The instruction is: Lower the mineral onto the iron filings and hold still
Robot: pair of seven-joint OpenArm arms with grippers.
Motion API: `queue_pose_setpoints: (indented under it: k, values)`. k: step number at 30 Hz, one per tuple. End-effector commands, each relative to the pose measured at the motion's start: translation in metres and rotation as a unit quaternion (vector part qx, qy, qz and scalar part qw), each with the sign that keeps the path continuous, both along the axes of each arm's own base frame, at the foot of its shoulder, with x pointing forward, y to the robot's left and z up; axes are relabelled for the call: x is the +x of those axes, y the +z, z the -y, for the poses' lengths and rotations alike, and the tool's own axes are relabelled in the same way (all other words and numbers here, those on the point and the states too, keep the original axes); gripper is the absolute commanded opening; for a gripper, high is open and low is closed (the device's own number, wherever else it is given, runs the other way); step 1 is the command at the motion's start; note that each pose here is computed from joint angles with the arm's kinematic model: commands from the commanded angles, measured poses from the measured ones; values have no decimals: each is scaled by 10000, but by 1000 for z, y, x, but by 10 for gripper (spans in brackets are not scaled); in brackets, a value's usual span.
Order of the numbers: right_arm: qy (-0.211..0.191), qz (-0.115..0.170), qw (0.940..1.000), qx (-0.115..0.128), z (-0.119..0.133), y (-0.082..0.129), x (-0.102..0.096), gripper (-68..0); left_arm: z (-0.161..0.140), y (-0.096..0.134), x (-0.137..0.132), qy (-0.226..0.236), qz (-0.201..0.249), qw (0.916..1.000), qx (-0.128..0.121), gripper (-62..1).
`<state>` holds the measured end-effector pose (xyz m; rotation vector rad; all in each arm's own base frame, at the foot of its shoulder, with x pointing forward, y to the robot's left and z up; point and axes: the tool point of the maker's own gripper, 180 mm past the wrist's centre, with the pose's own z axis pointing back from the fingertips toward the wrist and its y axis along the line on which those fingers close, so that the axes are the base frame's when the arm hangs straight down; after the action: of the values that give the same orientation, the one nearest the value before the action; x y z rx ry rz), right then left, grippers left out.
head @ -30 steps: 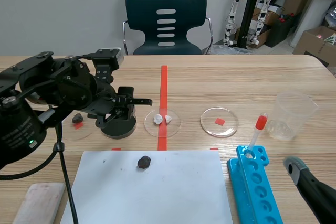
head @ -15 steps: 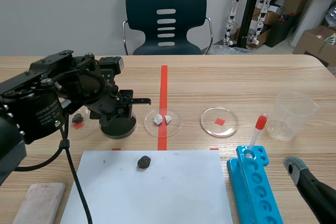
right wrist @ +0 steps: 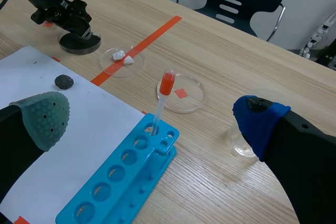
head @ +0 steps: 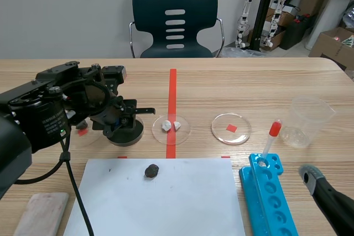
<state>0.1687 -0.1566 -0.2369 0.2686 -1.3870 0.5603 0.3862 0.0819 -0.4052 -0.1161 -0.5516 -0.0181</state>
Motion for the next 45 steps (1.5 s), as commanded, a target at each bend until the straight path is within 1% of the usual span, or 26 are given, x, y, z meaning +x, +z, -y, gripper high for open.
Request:
queue_pose_setpoints:
  k: [1,18,45]
  values:
    - [51,167,9998,68,-3,9,4,4,8,11,10,1,153,9998,-112,-477]
    - [50,168,9998,69,-3,9,4,4,0,-2,5,88,46,9999,-37,-477]
    - [50,168,9998,69,-3,9,4,4,0,-3,4,83,10,10000,-32,-477]
